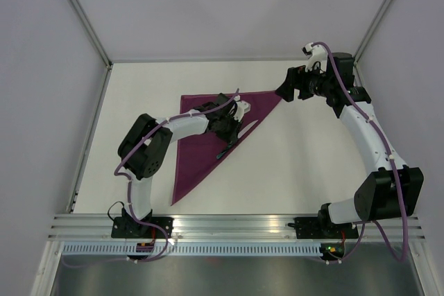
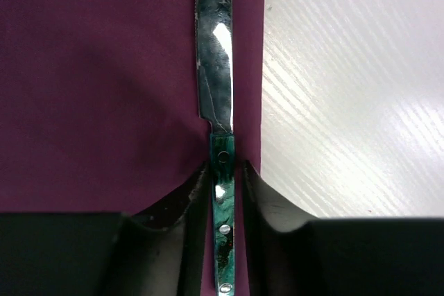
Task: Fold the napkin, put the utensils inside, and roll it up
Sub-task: Place the utensil onto the napkin
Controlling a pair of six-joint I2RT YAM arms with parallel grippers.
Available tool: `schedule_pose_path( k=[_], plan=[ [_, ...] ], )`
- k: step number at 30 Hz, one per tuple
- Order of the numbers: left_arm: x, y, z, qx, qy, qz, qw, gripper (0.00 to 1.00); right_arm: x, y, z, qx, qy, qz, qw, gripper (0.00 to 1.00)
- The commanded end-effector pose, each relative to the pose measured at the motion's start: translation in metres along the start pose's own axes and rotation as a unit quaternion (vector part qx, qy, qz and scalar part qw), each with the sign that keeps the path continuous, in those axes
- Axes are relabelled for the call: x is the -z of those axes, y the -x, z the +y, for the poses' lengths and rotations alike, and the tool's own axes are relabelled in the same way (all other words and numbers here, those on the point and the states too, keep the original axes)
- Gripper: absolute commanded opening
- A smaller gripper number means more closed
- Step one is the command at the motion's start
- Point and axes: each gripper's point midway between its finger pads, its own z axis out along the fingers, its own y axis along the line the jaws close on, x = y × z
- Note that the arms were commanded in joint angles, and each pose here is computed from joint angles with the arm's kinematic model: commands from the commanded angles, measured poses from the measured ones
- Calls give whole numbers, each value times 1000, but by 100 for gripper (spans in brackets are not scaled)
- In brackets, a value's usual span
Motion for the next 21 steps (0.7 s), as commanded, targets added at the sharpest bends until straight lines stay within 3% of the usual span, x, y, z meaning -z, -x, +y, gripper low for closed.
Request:
schedule_pose_path(
  k=[1,6,12,16,19,21],
  plan=[
    [7,5,-3,8,9,-11,1000,32,-2,0,1,3,0,0,1000,90],
    [18,22,-4,4,16,-34,999,48,-3,0,2,6,0,0,1000,90],
    [41,53,-2,-1,32,-78,996,55,-2,2,2,7,-1,-2,1000,90],
    [89,94,8,11,62,-150,987,58,0,12,9,22,8,-22,999,93],
    [145,113,39,69,111,-206,970,59,2,24,17,50,27,-36,998,93],
    [181,105,73,146,147,-223,953,60,1,22,24,65,40,-29,997,92]
  ],
)
